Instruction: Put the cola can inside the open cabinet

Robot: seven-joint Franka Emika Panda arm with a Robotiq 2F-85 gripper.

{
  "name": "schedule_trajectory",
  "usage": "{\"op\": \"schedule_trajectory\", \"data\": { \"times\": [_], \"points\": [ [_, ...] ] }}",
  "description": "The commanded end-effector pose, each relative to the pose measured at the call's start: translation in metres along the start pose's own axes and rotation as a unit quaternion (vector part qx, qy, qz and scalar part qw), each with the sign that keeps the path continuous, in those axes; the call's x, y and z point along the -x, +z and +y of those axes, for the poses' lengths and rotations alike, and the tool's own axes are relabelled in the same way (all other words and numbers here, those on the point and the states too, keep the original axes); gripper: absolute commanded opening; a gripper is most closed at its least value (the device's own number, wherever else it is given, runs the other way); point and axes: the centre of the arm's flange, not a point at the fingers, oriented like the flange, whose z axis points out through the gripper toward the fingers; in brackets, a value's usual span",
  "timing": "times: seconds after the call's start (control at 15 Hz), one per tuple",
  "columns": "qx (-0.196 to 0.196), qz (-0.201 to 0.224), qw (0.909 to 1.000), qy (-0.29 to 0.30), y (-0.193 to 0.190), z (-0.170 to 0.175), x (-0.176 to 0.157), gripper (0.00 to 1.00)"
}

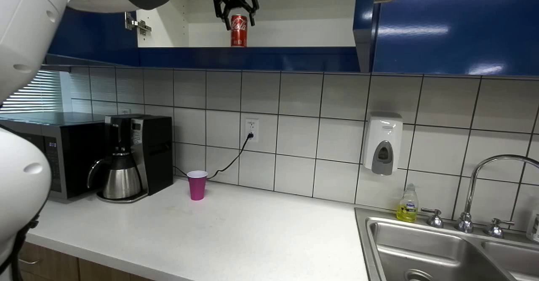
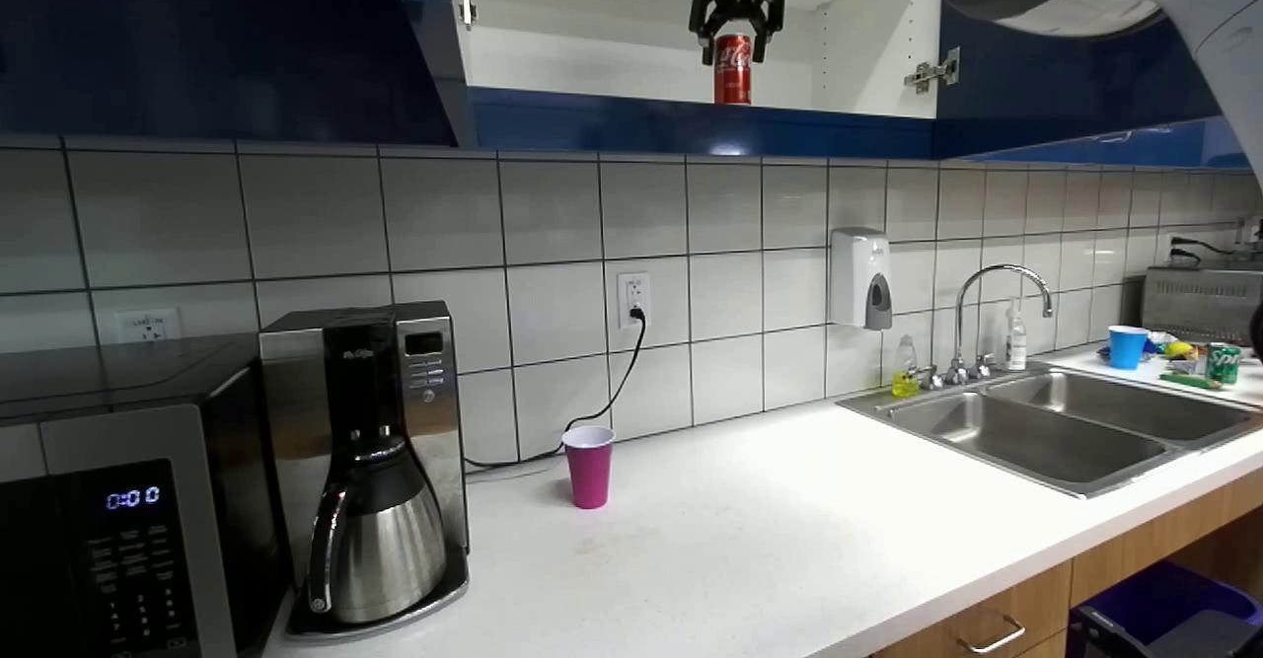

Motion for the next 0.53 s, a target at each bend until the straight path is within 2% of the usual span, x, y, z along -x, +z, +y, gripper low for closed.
{"op": "schedule_trajectory", "data": {
  "times": [0.0, 0.27, 0.47],
  "points": [
    [-0.01, -0.001, 0.9999, -0.01, -0.019, 0.008, 0.014, 1.0],
    [-0.013, 0.007, 0.9997, -0.02, -0.037, 0.012, 0.033, 1.0],
    [-0.017, -0.005, 0.9995, -0.027, -0.04, 0.016, 0.045, 1.0]
  ]
}}
